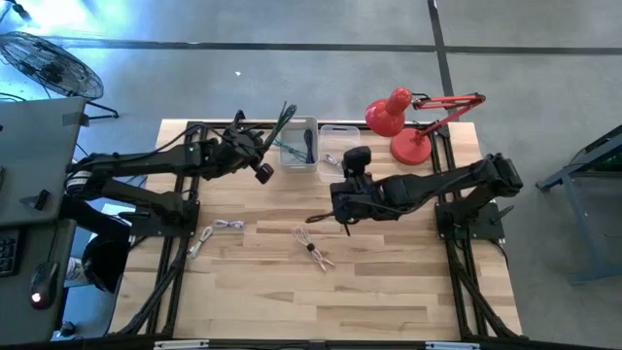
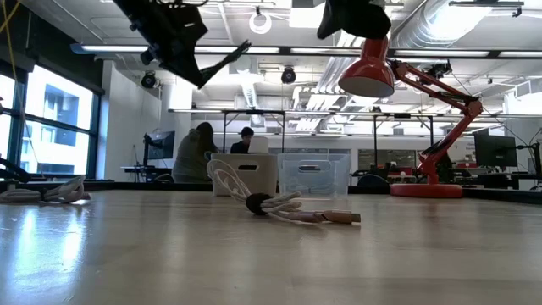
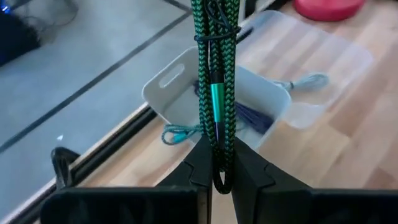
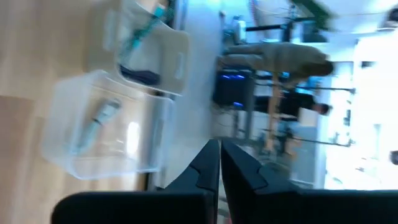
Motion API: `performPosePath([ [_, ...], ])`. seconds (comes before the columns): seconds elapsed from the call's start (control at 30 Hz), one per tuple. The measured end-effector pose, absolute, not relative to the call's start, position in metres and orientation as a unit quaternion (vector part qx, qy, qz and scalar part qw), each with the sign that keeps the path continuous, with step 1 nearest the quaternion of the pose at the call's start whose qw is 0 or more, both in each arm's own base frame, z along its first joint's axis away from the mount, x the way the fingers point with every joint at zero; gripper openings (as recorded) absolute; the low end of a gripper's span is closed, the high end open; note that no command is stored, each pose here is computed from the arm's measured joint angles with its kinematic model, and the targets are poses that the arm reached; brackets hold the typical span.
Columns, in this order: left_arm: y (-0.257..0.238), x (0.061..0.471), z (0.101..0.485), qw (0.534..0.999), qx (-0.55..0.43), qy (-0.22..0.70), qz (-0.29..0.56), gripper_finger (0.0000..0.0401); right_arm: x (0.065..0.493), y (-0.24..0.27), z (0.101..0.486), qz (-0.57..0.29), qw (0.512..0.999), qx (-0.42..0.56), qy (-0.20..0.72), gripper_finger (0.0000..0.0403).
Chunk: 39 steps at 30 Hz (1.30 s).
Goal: Pick & Place USB Port
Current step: Put the green patterned charger cable into the gray bin
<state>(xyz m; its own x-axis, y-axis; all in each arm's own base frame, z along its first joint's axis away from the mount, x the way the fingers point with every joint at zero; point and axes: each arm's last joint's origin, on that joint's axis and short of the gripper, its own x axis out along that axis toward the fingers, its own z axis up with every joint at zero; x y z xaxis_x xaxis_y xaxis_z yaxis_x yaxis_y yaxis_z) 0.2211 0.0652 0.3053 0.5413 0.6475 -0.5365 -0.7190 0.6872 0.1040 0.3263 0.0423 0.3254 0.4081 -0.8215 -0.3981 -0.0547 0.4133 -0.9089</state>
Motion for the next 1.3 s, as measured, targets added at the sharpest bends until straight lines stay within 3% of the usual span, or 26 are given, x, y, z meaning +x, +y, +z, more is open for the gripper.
performPosePath([
  [0.13,0.069,0.236,0.297,0.871,-0.073,0.269,0.405,0.0025,0.314,0.053,0.336,-0.284,0.693,-0.483,0.453,0.0001],
  [0.7,0.132,0.283,0.251,0.878,-0.170,0.228,0.386,0.0025,0.230,0.084,0.385,-0.247,0.813,-0.375,0.370,0.0001],
  [1.1,0.131,0.301,0.216,0.865,-0.220,0.272,0.358,0.0025,0.216,0.093,0.380,-0.221,0.823,-0.349,0.390,0.0002],
  [1.3,0.131,0.301,0.216,0.861,-0.236,0.270,0.360,0.0025,0.213,0.098,0.379,-0.210,0.832,-0.337,0.389,0.0002],
])
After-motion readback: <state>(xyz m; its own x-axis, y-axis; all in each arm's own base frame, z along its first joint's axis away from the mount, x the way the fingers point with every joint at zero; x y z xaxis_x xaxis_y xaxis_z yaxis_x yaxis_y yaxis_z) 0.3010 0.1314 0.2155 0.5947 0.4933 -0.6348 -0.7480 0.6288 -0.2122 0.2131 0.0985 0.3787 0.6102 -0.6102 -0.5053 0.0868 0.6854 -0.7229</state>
